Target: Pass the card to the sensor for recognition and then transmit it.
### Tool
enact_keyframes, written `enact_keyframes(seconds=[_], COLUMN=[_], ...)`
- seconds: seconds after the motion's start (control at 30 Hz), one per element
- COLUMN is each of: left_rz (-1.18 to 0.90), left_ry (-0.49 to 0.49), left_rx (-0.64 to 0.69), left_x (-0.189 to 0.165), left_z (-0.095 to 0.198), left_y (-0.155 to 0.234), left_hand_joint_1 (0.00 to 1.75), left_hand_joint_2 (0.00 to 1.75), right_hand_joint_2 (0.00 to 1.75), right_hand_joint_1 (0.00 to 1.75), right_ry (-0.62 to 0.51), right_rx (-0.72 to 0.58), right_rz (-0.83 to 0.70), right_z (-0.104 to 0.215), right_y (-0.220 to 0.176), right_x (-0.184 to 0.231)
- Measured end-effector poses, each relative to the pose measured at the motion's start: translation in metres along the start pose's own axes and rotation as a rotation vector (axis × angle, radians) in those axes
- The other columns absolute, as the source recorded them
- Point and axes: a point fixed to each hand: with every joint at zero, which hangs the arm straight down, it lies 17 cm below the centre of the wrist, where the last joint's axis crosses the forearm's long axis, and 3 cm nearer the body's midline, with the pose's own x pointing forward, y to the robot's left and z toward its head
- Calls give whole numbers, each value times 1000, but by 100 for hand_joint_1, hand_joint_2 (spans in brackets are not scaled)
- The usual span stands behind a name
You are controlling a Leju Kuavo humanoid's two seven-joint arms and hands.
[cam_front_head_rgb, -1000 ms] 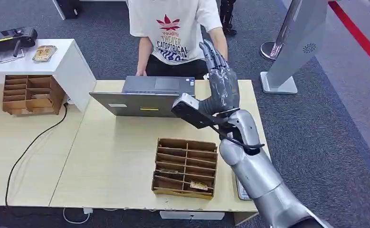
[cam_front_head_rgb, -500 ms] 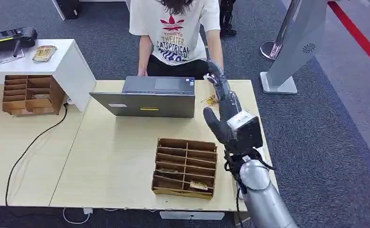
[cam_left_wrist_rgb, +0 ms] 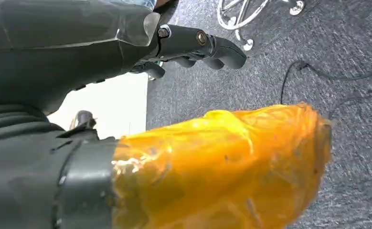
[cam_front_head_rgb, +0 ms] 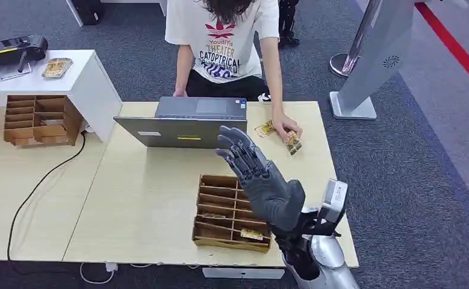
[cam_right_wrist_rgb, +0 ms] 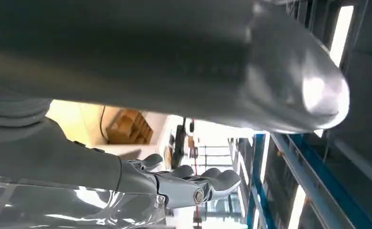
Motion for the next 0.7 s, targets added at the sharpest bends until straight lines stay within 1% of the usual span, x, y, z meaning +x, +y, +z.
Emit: enact_keyframes(seconds=[0.17, 0.43, 0.7], left_rz=[10, -10, -22], left_ry=[11, 26, 24], left_rx=[-5, -2, 3], left_x=[-5, -10, -10], left_z=[-2, -3, -4], left_y=[2, 5, 6], left_hand_joint_1=[0, 0, 0], left_hand_joint_2=[0, 0, 0], right_hand_joint_2=[0, 0, 0], right_hand_joint_1=[0, 0, 0], right_ry=[23, 51, 42], right_rx=[32, 48, 23], right_rz=[-29, -52, -64], right_z=[3, 6, 14], right_y=[12, 19, 19], right_x=[-12, -25, -28])
